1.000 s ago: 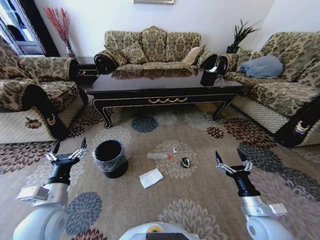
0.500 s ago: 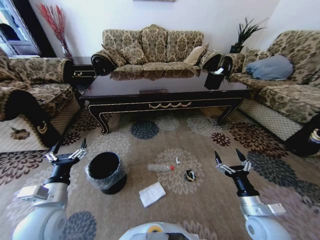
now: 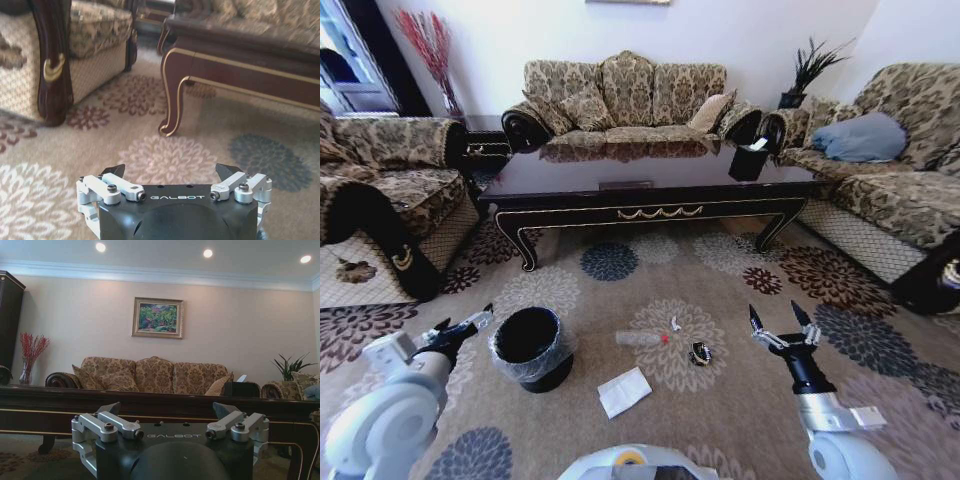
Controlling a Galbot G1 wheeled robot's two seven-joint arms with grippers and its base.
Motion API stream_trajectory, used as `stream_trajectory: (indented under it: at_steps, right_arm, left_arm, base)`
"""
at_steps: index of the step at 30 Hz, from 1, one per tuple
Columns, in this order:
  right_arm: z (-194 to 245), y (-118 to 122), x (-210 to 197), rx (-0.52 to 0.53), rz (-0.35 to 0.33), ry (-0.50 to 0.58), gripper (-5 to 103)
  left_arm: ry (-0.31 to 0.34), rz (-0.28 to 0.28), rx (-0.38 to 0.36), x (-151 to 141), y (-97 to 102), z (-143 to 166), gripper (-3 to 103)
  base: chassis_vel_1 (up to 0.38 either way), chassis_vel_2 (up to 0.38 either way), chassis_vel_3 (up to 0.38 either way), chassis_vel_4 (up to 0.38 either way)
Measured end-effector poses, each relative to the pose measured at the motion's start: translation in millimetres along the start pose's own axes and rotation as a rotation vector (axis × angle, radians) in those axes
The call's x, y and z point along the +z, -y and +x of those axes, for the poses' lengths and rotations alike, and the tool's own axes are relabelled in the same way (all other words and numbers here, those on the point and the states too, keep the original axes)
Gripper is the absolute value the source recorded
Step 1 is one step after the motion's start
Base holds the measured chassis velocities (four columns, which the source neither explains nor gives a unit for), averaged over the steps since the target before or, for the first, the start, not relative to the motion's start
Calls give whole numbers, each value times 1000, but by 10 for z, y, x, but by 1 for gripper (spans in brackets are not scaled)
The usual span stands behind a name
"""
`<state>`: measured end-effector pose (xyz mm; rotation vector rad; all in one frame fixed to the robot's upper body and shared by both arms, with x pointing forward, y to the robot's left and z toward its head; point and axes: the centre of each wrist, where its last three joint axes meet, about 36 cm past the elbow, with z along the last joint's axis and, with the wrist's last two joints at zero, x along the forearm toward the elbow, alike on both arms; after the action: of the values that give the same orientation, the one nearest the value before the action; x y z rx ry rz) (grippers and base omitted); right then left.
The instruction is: Move to the front of the table and pick up the trash from the floor, then place it into the trash bin.
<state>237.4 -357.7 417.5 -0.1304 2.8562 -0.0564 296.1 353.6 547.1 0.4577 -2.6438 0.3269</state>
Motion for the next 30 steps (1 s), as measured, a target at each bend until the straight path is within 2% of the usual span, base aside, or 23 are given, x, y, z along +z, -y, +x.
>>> stream_trajectory:
  at_steps: [6, 13, 15, 19, 24, 30]
  right_arm:
    - [25, -9, 14, -10, 6, -3, 100]
    - [44, -12, 41, -11, 10, -7, 100]
    - [51, -12, 55, -13, 12, -9, 100]
    - [54, -23, 65, -13, 10, -10, 100]
    - [67, -36, 73, -10, 6, -13, 100]
    - [69, -22, 86, -10, 9, -16, 100]
  left_arm:
    - [-77, 13, -43, 133, -146, -385, 100]
    - [-115, 26, -60, 246, -191, -491, 100]
    - [-144, 16, -98, 354, -232, -619, 100]
    - [-176, -9, -125, 483, -223, -785, 100]
    - [-191, -62, -87, 608, -127, -918, 100]
    - [-210, -83, -81, 691, -90, -1027, 100]
  base:
    - [0, 0, 0, 0]
    - [0, 0, 0, 0]
    - [0, 0, 0, 0]
    - [0, 0, 0, 0]
    - [0, 0, 0, 0]
    - [0, 0, 0, 0]
